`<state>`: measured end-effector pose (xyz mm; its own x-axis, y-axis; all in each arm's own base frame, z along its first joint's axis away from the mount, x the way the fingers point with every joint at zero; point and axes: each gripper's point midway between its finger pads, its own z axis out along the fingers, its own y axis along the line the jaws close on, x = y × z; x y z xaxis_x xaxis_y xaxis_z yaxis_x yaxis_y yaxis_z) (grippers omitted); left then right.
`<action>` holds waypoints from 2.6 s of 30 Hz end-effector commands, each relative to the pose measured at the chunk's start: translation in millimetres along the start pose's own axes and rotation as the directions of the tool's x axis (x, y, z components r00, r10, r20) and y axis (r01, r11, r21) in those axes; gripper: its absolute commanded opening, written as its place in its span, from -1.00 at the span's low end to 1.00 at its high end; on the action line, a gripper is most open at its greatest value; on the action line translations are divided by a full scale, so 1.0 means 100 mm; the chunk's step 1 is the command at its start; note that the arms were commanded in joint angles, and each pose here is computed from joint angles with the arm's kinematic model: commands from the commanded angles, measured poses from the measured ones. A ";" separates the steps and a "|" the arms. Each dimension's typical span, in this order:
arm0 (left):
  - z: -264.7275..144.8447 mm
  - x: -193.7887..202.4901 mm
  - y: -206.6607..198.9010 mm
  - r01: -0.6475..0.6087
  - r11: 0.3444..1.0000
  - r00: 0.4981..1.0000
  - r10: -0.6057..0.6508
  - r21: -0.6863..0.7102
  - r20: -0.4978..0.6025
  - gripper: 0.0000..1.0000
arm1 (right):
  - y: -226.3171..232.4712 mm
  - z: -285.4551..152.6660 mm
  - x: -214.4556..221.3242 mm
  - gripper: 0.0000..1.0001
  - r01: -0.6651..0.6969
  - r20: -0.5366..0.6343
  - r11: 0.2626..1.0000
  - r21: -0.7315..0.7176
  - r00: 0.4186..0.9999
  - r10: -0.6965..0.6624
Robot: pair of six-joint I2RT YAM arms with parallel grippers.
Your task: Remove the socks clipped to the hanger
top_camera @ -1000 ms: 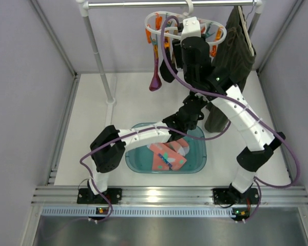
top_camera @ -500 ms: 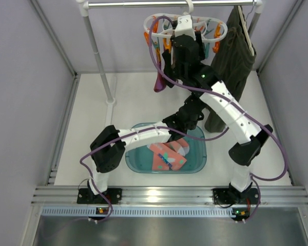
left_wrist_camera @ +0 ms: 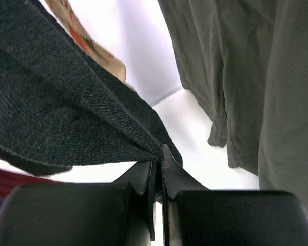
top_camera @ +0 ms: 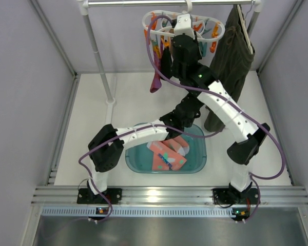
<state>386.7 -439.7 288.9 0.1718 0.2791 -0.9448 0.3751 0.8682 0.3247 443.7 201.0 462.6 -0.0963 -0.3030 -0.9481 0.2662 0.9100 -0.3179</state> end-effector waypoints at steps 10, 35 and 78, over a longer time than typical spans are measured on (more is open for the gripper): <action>-0.39 -0.01 0.07 0.216 0.970 0.976 -0.217 0.111 -0.002 -1.00 | -0.06 -0.07 -0.24 -1.00 -0.157 0.054 0.982 -0.102 0.985 0.163; -2.44 0.65 0.19 0.687 0.689 0.674 -0.488 0.230 -0.554 -1.00 | 0.02 -1.27 -0.20 0.99 -0.186 -0.021 0.611 -0.769 0.963 0.268; 0.40 -0.27 1.66 0.613 0.741 0.786 -0.608 0.273 -0.116 0.41 | -0.66 -2.38 1.25 0.99 -0.289 -0.104 0.449 -0.846 0.914 0.392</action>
<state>477.8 -307.9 320.6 -0.3039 -0.1996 -0.9316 0.5455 0.7652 -0.3419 183.5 164.3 354.6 -0.1213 0.0643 -0.9905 -0.6436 0.7546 0.1278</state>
